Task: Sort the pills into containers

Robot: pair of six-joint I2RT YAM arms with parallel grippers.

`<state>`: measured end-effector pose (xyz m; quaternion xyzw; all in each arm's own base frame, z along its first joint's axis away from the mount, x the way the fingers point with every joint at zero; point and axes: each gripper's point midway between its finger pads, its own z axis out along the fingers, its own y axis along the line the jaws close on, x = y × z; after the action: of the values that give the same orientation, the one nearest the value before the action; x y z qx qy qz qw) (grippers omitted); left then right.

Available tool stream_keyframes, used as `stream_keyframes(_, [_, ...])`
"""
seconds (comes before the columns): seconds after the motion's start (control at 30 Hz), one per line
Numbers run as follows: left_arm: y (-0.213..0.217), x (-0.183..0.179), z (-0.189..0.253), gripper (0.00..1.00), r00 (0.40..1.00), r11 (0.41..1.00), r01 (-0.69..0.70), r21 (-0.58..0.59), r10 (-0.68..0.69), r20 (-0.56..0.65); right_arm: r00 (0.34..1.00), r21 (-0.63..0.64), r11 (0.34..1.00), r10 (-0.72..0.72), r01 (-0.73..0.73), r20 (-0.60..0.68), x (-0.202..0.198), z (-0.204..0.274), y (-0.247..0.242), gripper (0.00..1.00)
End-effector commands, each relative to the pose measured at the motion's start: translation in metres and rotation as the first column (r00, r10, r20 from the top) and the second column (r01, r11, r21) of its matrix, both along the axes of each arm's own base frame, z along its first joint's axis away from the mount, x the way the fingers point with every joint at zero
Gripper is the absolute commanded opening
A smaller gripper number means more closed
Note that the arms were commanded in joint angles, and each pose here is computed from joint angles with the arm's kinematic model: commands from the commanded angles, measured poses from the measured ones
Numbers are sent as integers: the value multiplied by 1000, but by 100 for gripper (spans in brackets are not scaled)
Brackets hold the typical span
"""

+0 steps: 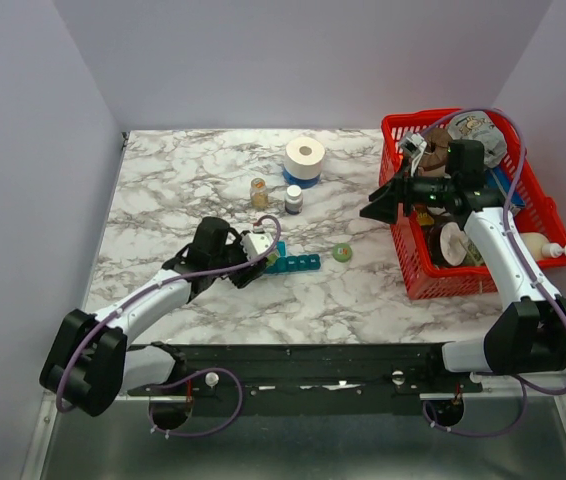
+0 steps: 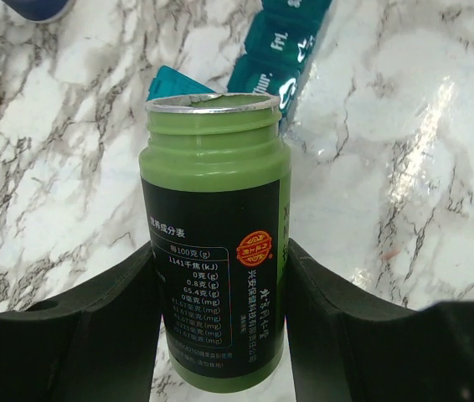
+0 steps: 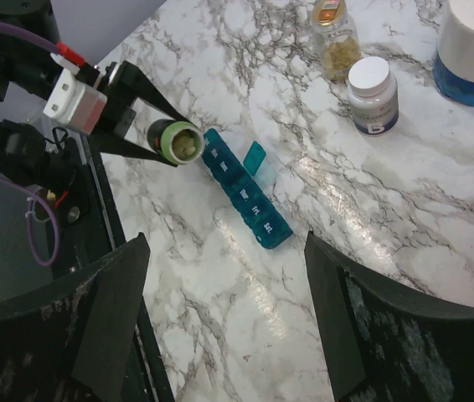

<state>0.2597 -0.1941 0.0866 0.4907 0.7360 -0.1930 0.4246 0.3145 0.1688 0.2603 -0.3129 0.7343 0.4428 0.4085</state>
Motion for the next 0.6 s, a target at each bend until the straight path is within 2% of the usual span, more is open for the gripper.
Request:
stream_keyframes(0.0, [-2,1,-11,0,998,987,62,145,-63,2,1000,2,1000,14,-14,14,-2,3,-2,84])
stream_keyframes(0.3, [4,1,-25,0,997,959,56,279,-40,-62,1000,4,1000,22,-22,22,-5,7,-1,84])
stream_keyframes(0.57, [9,3,-29,0,994,908,51,415,-6,-108,999,3,1000,22,-22,28,-6,9,-2,84])
